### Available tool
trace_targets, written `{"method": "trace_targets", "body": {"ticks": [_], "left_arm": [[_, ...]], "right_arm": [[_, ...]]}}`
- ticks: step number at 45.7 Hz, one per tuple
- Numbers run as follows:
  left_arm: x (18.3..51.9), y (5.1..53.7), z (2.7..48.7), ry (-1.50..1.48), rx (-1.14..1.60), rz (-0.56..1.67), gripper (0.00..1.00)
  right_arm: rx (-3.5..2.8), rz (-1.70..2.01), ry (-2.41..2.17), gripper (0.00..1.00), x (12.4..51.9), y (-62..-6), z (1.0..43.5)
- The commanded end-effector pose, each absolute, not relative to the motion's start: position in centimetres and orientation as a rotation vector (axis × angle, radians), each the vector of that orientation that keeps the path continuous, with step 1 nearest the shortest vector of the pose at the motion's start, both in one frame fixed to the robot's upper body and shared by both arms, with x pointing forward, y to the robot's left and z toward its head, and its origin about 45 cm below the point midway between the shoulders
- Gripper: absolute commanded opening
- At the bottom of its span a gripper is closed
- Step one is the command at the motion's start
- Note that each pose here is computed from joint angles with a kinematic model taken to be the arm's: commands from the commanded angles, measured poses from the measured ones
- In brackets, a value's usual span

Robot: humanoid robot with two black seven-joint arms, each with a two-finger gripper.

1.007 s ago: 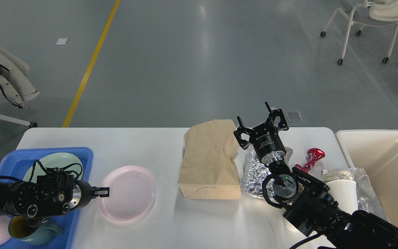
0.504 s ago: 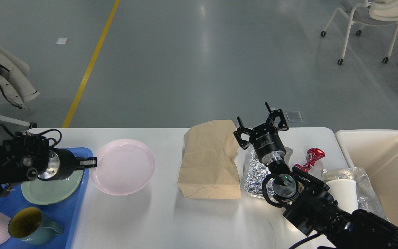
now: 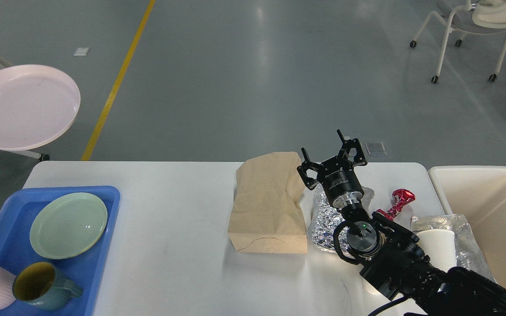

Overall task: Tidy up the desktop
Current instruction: 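Lift the pink plate and lay it on the green plate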

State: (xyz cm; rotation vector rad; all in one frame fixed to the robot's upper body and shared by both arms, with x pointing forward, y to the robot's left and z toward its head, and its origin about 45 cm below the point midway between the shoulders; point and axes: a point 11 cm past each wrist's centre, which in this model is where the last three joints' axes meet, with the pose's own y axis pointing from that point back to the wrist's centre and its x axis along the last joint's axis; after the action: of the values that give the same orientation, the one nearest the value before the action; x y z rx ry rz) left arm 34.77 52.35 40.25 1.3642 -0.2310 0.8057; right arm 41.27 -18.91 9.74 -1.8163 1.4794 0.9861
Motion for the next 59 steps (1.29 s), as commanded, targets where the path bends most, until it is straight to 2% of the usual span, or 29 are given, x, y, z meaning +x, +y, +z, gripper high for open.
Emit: {"method": "trace_targets", "body": {"ticks": [1, 7, 15, 28, 37, 39, 43, 44, 46, 49, 52, 59], "left_arm": [[33.3, 56.8, 34.0, -0.206, 1.466, 0.843, 0.00], [32.3, 59.6, 27.1, -0.217, 1.565, 0.824, 0.00], [31.7, 60.1, 20.9, -0.180, 1.604, 0.795, 0.00], [31.9, 57.3, 15.0, -0.173, 1.599, 0.748, 0.00], [31.4, 56.1, 13.1, -0.171, 1.597, 0.714, 0.02], [31.4, 56.0, 12.9, -0.171, 1.592, 0.710, 0.07], [31.3, 56.1, 13.0, -0.170, 1.587, 0.709, 0.26], [31.3, 56.2, 13.2, -0.170, 1.587, 0.711, 0.33], [31.7, 56.2, 13.5, -0.178, 1.582, 0.719, 0.55], [32.0, 56.1, 13.9, -0.185, 1.560, 0.720, 0.62], [32.3, 55.8, 14.4, -0.201, 1.525, 0.724, 0.75], [34.5, 57.8, 20.3, -0.249, 1.465, 0.821, 0.86]], "right_arm": [[-1.816, 0.986, 1.479, 1.00, 41.3, -18.9, 9.7], [-1.816, 0.986, 1.479, 1.00, 41.3, -18.9, 9.7], [-1.816, 0.986, 1.479, 1.00, 41.3, -18.9, 9.7], [-1.816, 0.986, 1.479, 1.00, 41.3, -18.9, 9.7], [-1.816, 0.986, 1.477, 1.00, 41.3, -18.9, 9.8], [-1.816, 0.986, 1.477, 1.00, 41.3, -18.9, 9.8], [-1.817, 0.985, 1.476, 1.00, 41.3, -18.9, 9.8], [-1.817, 0.985, 1.476, 1.00, 41.3, -18.9, 9.8], [-1.817, 0.985, 1.474, 1.00, 41.3, -18.8, 9.8], [-1.816, 0.986, 1.479, 1.00, 41.3, -18.9, 9.7], [-1.817, 0.985, 1.476, 1.00, 41.3, -18.9, 9.8], [-1.816, 0.986, 1.479, 1.00, 41.3, -18.9, 9.7]]}}
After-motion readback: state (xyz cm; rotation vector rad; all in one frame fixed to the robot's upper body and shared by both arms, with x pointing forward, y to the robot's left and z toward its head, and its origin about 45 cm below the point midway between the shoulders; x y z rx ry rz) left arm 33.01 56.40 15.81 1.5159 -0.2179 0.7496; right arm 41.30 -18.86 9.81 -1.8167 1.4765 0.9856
